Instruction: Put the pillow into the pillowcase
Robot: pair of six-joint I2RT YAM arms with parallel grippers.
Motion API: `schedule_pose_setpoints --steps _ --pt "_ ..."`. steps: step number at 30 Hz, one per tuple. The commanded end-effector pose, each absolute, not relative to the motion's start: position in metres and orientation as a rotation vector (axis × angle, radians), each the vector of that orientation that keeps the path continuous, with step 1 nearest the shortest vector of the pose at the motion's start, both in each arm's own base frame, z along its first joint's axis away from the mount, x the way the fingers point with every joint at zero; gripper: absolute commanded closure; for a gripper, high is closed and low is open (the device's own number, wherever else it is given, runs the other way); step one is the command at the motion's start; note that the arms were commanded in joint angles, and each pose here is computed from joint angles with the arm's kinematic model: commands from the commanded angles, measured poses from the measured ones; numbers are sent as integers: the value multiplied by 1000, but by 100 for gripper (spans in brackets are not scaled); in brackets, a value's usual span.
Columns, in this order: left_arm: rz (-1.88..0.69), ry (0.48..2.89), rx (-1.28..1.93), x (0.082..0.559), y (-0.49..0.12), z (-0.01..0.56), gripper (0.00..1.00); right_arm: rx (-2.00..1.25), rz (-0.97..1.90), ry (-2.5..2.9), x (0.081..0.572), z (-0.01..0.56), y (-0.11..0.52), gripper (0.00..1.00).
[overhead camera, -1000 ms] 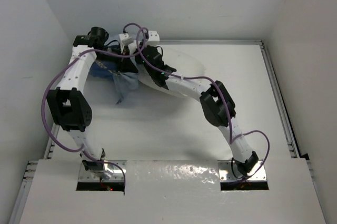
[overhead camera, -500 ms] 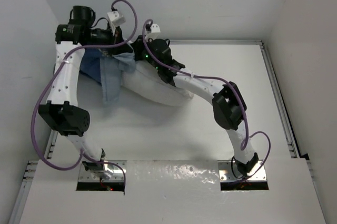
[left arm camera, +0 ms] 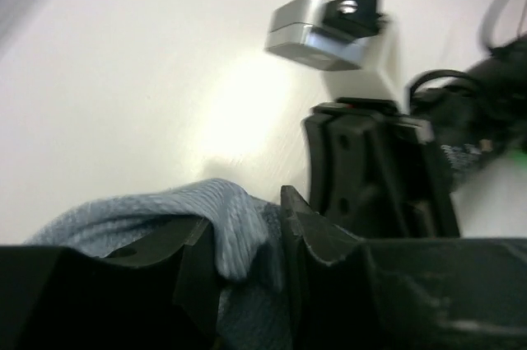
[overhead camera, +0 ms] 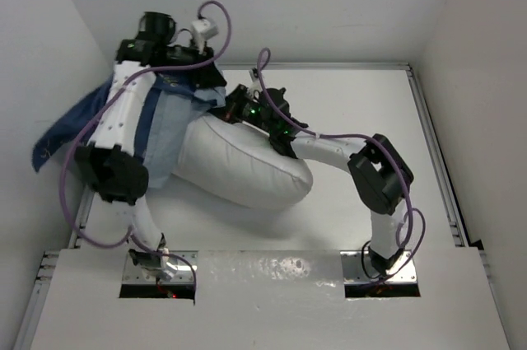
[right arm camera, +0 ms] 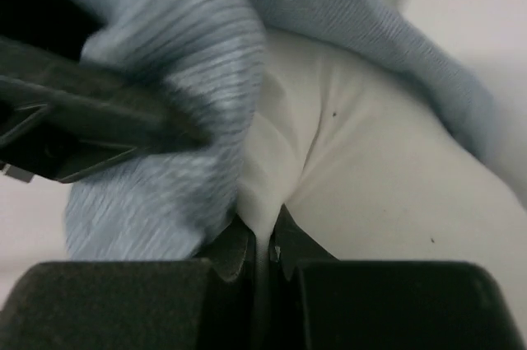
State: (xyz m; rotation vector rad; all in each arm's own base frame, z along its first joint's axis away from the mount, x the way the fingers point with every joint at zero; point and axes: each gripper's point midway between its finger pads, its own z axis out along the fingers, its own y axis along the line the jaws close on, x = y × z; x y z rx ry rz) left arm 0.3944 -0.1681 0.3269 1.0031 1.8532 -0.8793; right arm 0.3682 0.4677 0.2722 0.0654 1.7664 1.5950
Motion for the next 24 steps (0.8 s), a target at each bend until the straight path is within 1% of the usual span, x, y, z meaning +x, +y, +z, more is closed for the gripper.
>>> schedule_pose_setpoints --steps 1,2,4,5,6,7,8,9,10,11,12,13,14,15,16,17,19,22,23,24 --pt "-816 2098 1051 430 -205 237 69 408 1727 1822 393 241 420 100" --pt "-849 2200 1056 434 -211 200 63 453 1700 1824 408 230 403 100" --pt "-885 2210 1067 442 -223 190 54 559 1647 1890 424 192 382 100" --pt "-892 2212 1054 448 -226 187 49 629 1610 1885 443 182 359 99" --pt "-896 2246 1020 456 -226 176 40 681 1589 1898 455 168 347 95" --pt "-867 2203 1018 466 -228 186 35 725 1562 1925 465 156 334 92" --pt "-835 2181 1009 470 -227 195 24 783 1500 1919 487 146 303 87" --pt "-814 2156 1006 474 -226 202 17 792 1460 1933 501 138 292 82" --pt "-785 2098 1011 481 -227 214 10 840 1376 1999 513 119 267 76" --pt "-755 2036 1011 480 -225 238 0 824 1326 2039 520 111 258 69" --pt "-746 2014 1007 480 -225 244 0 670 1255 2049 536 126 253 56" --pt "-711 1926 1003 480 -224 274 0 673 1155 2179 533 100 240 50" --pt "-701 1889 995 479 -225 288 0 609 1095 2215 536 99 234 44" --pt "-691 1845 993 479 -226 298 0 490 999 2241 542 107 224 34" --pt "-686 1812 989 476 -226 311 0 456 950 2253 544 107 216 30" --pt "-675 1763 981 468 -224 334 0 420 900 2248 547 109 206 26" --pt "-643 1721 970 461 -221 354 0 450 849 2245 551 111 180 20" --pt "-604 1763 954 454 -213 355 0 397 743 2234 548 126 156 15" --pt "-566 1803 946 456 -206 347 0 320 673 2210 546 141 150 17" --pt "-557 1873 947 451 -201 332 0 283 661 2207 542 147 151 23"
